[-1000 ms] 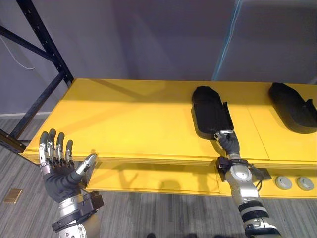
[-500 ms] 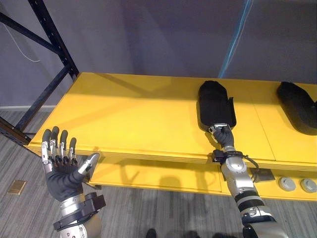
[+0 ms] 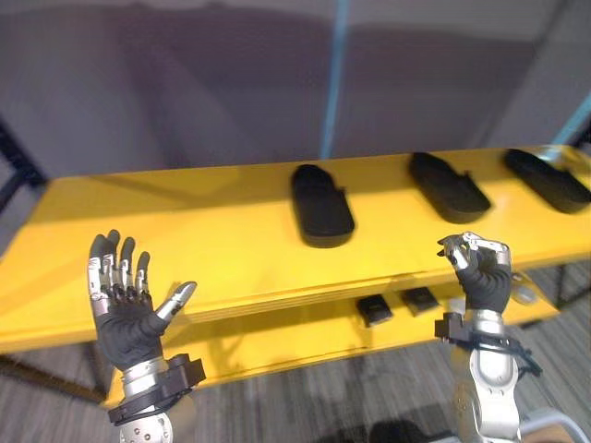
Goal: Walk over and take plastic housings, then place them on the shelf
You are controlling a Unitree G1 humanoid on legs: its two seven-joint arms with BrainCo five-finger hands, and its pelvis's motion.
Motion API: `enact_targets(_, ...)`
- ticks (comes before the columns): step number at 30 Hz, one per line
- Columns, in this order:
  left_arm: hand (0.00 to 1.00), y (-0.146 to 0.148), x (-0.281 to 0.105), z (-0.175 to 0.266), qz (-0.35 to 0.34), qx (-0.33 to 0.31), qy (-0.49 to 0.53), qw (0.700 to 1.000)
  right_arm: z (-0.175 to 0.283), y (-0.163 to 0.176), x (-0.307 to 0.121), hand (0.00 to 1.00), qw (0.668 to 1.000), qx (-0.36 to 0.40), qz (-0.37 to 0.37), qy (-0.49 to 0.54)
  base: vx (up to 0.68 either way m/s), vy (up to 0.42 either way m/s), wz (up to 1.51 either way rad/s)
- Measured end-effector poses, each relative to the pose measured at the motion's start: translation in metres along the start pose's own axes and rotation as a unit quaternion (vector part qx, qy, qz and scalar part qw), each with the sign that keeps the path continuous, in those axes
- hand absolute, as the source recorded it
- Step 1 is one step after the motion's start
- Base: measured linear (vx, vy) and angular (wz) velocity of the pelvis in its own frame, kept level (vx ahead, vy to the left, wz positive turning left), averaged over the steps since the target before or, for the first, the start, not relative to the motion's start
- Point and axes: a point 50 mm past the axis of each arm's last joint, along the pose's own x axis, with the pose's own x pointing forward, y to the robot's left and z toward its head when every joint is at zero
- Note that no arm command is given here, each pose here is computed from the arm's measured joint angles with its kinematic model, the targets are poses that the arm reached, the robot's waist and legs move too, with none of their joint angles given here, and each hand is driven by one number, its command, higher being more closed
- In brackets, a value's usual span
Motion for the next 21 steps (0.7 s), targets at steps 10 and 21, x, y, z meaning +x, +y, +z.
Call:
enact_targets(10,0.0,-0.019,0.01,-0.015,-0.044,-0.001,0.007,0.999,0.02,-0.026,-0.032,0.0,0.997,-0.026,-0.073,0.003,-0.17,0.211,-2.26)
enact_targets(21,0.0,0.01,0.0,-0.064,-0.004,0.058,0.122,0.991,-0.037,-0.019,-0.031,0.0,0.992,-0.026,-0.046,0.117,-0.12,-0.151,-0.96)
